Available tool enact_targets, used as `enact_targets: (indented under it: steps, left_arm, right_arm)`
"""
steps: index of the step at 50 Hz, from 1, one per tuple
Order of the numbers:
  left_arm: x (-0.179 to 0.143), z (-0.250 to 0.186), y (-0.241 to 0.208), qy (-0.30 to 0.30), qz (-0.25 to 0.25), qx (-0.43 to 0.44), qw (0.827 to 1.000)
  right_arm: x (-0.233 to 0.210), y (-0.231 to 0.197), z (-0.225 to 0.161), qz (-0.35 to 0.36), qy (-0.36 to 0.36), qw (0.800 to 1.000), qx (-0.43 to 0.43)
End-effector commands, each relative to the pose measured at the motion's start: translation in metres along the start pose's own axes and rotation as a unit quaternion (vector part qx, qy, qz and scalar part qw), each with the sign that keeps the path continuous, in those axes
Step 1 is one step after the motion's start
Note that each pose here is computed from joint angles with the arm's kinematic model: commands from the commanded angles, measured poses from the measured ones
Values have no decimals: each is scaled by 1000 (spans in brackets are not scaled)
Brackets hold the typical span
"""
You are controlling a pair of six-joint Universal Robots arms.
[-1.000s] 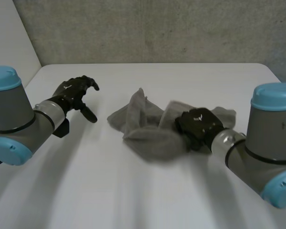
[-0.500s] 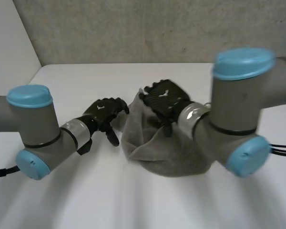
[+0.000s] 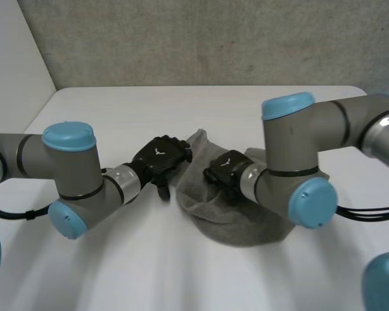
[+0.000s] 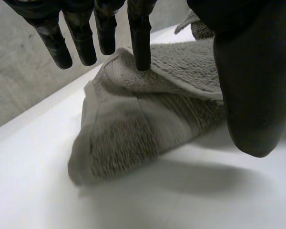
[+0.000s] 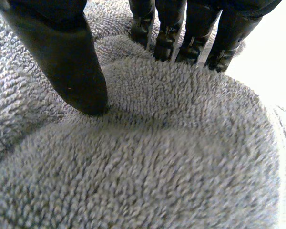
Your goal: Fold the towel.
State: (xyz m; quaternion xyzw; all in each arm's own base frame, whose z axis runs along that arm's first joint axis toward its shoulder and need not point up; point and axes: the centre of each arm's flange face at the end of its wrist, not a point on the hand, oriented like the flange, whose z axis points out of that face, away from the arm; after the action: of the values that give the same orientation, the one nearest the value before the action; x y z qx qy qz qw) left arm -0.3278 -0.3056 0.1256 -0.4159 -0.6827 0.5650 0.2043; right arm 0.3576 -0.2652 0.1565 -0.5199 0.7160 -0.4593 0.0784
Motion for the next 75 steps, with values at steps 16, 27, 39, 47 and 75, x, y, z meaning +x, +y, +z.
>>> enact_targets:
  steps: [16, 27, 39, 47, 75]
  left_arm:
    - [20, 16, -11, 57, 19, 41, 997]
    - [42, 14, -23, 102, 29, 63, 992]
    - [53, 21, -20, 121, 32, 67, 990]
    - [50, 30, -16, 120, 32, 69, 990]
    - [18, -29, -114, 73, 48, 111, 990]
  right_arm:
    - [39, 28, -42, 43, 33, 998, -6]
    - [57, 32, -46, 52, 52, 997, -8]
    - [58, 35, -46, 50, 54, 997, -11]
    - [67, 41, -47, 60, 62, 996, -17]
    - [111, -5, -129, 57, 102, 990, 85]
